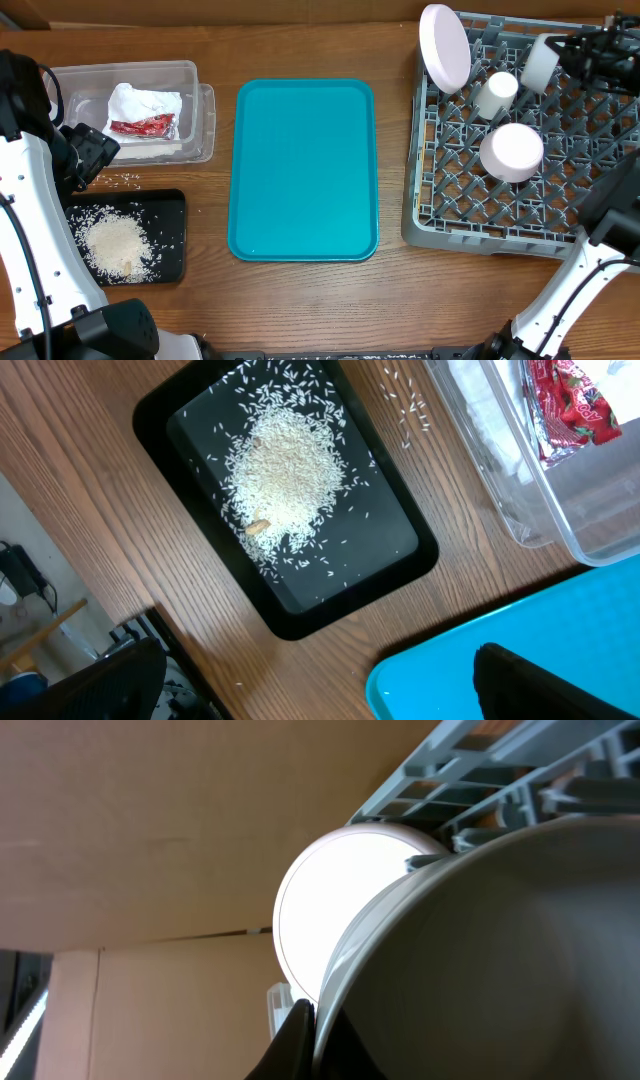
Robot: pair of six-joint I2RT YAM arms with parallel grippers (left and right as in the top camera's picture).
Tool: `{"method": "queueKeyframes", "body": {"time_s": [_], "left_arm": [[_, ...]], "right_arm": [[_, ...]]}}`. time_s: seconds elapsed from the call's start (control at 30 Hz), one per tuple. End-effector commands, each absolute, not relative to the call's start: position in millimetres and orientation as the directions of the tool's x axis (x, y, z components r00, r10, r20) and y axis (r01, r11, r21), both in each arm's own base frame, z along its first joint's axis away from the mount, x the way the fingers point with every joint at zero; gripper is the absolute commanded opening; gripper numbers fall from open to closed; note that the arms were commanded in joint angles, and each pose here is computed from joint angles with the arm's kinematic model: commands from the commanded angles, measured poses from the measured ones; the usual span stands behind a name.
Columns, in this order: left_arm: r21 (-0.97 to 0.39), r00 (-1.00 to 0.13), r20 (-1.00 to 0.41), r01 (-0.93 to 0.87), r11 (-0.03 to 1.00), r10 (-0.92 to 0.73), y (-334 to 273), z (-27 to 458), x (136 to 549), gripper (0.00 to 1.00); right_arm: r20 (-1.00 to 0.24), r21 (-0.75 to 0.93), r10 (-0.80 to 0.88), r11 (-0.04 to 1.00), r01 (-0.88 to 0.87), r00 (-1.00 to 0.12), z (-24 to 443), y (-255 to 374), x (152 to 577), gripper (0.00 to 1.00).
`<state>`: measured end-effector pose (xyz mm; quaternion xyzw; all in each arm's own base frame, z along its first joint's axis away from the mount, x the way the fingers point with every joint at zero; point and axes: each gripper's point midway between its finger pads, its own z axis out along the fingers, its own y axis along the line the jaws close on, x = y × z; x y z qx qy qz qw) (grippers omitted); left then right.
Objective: Sort waste into correct bins and load items into the dishwasher
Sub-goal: 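Carry the bowl right and lower it upside down into the rack, then release the bowl and lift the right gripper out of the rack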
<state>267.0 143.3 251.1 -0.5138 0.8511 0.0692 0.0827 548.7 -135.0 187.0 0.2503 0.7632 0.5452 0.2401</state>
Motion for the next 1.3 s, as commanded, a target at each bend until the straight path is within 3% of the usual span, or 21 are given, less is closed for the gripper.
{"method": "queueKeyframes", "body": {"time_s": [0.0, 0.37, 0.47, 0.57, 0.7, 0.97, 1.27], "left_arm": [[0.044, -0.473, -0.207, -0.879, 0.475, -0.856, 144.9, 249.3, 266.8, 1.0], [0.044, -0.473, -0.207, -0.879, 0.475, -0.856, 144.9, 249.3, 266.8, 1.0], [0.044, -0.473, -0.207, -0.879, 0.475, -0.856, 144.9, 249.3, 266.7, 1.0], [0.044, -0.473, -0.207, -0.879, 0.475, -0.856, 144.9, 249.3, 266.8, 1.0], [0.044, -0.473, -0.207, -0.879, 0.475, -0.856, 144.9, 249.3, 266.8, 1.0], [0.044, -0.473, -0.207, -0.879, 0.475, -0.856, 144.9, 249.3, 266.8, 1.0], [0.044, -0.473, -0.207, -0.879, 0.475, -0.856, 144.9, 249.3, 266.7, 1.0]], "right_arm": [[-0.042, 0.953, 0.678, 0.249, 0.175, -0.734, 177.2, -154.5, 541.1, 0.04], [-0.03, 0.943, 0.705, 0.255, 0.214, -0.708, 185.5, -170.3, 525.2, 0.05], [-0.051, 0.893, 0.752, 0.329, 0.307, -0.657, 186.9, -183.0, 517.5, 0.08], [-0.078, 0.825, 0.795, 0.391, 0.408, -0.602, 188.9, -198.2, 504.1, 0.2], [-0.111, 0.796, 0.812, 0.418, 0.438, -0.573, 206.7, -204.9, 491.0, 0.28], [-0.213, 0.729, 0.815, 0.5, 0.469, -0.538, 250.6, -198.1, 471.0, 0.29], [-0.34, 0.472, 0.745, 0.663, 0.582, -0.573, 225.1, -175.0, 481.3, 0.35]]}}
